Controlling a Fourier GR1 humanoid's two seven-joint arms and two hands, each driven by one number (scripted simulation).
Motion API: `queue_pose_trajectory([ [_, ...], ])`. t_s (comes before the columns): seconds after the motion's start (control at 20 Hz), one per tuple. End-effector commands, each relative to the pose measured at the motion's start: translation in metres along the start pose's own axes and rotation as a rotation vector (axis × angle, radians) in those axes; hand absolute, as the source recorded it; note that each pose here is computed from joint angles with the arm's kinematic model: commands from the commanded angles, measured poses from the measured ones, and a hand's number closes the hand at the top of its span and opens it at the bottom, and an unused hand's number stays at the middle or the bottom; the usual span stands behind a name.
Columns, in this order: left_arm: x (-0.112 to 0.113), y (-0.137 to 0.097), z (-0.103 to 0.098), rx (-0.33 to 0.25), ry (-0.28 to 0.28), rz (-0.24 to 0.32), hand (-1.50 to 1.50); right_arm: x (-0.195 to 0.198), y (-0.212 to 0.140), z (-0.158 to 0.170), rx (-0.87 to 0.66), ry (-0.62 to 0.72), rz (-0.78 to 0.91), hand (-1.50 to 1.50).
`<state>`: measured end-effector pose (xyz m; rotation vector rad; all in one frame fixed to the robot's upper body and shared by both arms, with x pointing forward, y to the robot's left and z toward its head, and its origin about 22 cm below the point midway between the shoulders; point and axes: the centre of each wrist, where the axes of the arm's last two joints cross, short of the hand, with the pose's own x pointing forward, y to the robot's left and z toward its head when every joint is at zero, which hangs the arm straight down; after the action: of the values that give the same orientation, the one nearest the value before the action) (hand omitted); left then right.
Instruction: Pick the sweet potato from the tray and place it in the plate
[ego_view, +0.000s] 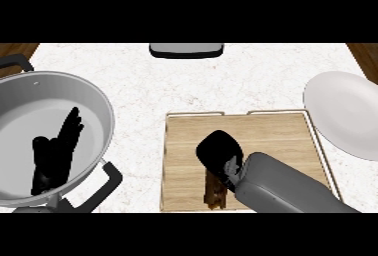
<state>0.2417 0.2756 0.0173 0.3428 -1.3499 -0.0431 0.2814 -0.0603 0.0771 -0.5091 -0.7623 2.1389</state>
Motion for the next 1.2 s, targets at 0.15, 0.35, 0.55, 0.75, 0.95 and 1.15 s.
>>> queue_pose_trajectory([
  [0.15, -0.012, -0.024, -0.003, -0.078, 0.068, 0.055, 0.00, 0.003, 0.024, -0.016, -0.054, -0.037, 0.058, 1.50],
  [0.35, -0.023, -0.036, -0.004, -0.059, 0.076, 0.044, 0.00, 0.001, 0.012, -0.008, -0.156, -0.021, 0.097, 1.50],
  [0.55, -0.021, -0.009, -0.002, -0.062, 0.055, 0.049, 0.00, 0.001, -0.007, 0.006, -0.382, 0.023, 0.127, 1.50],
  [0.75, -0.017, -0.006, 0.004, -0.014, 0.068, 0.057, 0.00, -0.093, -0.005, 0.024, -0.616, 0.255, -0.285, 1.50],
  [0.95, -0.014, -0.002, 0.012, 0.001, 0.073, 0.076, 0.00, -0.145, 0.029, 0.041, -0.829, 0.337, -0.535, 1.50],
  [1.15, -0.020, -0.012, 0.007, -0.004, 0.077, 0.060, 0.00, -0.179, 0.039, 0.068, -1.019, 0.368, -0.630, 1.50],
])
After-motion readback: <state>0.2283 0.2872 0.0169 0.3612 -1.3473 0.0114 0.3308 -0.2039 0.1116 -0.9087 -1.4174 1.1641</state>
